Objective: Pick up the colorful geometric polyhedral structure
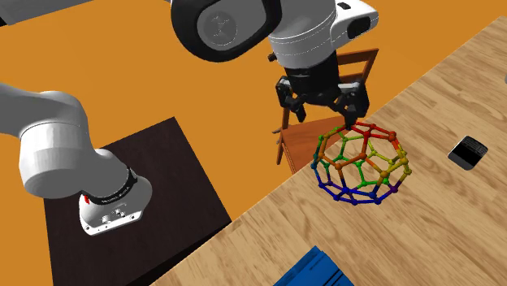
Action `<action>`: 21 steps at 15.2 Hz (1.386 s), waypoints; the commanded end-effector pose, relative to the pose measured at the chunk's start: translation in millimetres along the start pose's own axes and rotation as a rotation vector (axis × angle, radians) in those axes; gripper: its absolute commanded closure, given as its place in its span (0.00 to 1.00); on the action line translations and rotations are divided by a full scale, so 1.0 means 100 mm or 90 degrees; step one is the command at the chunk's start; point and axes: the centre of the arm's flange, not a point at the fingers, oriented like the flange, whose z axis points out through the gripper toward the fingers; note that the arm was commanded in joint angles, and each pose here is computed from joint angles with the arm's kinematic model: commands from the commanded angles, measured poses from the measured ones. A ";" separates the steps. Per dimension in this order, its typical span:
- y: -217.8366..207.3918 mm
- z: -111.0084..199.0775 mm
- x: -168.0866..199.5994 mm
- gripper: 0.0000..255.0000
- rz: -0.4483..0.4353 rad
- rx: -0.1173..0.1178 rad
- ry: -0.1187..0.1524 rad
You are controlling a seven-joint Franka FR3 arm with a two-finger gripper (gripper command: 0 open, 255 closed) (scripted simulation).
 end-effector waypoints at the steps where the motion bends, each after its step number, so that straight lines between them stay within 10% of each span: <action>1: 0.20 0.11 0.04 0.00 -0.017 -0.018 0.006; 5: 0.58 0.30 0.06 0.00 -0.045 -0.047 0.017; 14: 0.43 0.67 0.00 0.00 -0.045 -0.047 0.017; 15: 0.43 0.66 0.00 1.00 -0.045 -0.047 0.017; 21: 0.43 0.66 0.00 1.00 -0.045 -0.047 0.017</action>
